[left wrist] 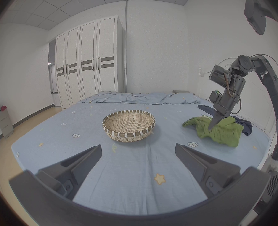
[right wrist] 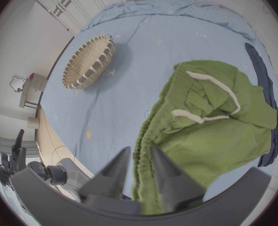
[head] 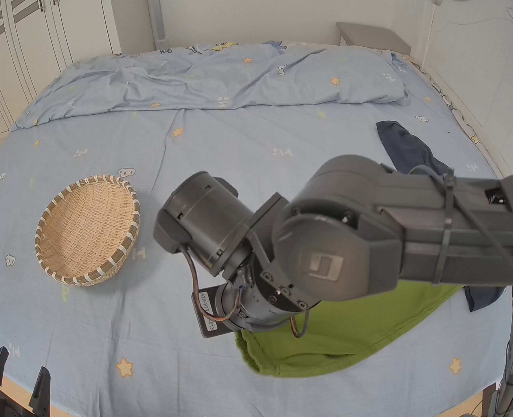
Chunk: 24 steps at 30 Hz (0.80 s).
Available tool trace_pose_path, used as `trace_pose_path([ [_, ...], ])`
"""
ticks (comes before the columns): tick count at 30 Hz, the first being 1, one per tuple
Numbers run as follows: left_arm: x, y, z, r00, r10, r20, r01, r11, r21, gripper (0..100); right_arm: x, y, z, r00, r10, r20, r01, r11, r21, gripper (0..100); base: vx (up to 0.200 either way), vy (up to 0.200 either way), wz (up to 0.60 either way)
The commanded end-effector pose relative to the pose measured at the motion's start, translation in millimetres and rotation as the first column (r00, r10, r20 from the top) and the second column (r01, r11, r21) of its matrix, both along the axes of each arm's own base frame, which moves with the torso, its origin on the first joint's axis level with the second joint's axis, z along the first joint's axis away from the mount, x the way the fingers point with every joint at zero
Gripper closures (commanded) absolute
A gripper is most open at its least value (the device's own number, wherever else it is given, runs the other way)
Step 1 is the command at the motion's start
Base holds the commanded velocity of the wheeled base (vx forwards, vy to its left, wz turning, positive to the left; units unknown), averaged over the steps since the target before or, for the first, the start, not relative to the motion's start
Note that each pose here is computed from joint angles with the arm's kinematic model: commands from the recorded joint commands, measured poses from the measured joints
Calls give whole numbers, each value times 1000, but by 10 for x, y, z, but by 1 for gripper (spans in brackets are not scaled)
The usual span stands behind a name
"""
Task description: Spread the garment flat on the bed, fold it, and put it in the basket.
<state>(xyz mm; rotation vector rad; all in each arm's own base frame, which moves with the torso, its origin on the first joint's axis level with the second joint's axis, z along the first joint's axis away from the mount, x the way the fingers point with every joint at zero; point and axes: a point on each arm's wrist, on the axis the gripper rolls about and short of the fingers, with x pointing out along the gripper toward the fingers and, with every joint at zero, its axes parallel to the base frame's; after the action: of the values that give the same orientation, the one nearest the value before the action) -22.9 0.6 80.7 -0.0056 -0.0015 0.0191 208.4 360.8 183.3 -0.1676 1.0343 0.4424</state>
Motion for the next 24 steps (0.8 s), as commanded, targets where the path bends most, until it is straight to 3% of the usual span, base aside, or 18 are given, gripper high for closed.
trace_pose_path([
  [1, 10, 0, -50, 1000, 1, -14, -1, 1000, -1, 0, 23, -11, -114, 999, -15, -39, 13, 999, -48, 0, 0, 0, 0],
  [9, 10, 0, -50, 1000, 1, -14, -1, 1000, -1, 0, 5, -105, 5, 999, -24, -41, 22, 998, -51, 0, 0, 0, 0],
  [13, 10, 0, -50, 1000, 1, -14, -1, 1000, -1, 0, 74, -409, 361, 996, -83, -18, 83, 997, 7, 0, 0, 0, 0],
  [15, 10, 0, -50, 1000, 1, -14, -1, 1000, -1, 0, 100, -851, 811, 988, -155, 1, 154, 983, 101, 0, 0, 0, 0],
  [17, 9, -1, -50, 1000, -4, -12, 4, 1000, 2, 0, 74, -1233, 1175, 979, -204, 26, 194, 958, 209, 0, 0, 0, 0],
  [19, 9, -2, -49, 1000, -10, -11, 10, 1000, 5, 0, -54, -1653, 1565, 968, -244, 66, 207, 916, 345, 0, 0, 0, 0],
  [20, 10, -3, -48, 1000, -11, -12, 12, 1000, 7, 0, -154, -1881, 1766, 959, -265, 98, 202, 885, 420, 0, 0, 0, 0],
  [21, 10, -3, -48, 1000, -13, -12, 13, 1000, 8, 0, -244, -2089, 1880, 950, -288, 119, 201, 857, 474, 0, 0, 0, 0],
  [24, 10, -3, -48, 1000, -13, -12, 13, 1000, 10, 0, -380, -2495, 1844, 929, -348, 129, 231, 814, 533, 0, 0, 0, 0],
])
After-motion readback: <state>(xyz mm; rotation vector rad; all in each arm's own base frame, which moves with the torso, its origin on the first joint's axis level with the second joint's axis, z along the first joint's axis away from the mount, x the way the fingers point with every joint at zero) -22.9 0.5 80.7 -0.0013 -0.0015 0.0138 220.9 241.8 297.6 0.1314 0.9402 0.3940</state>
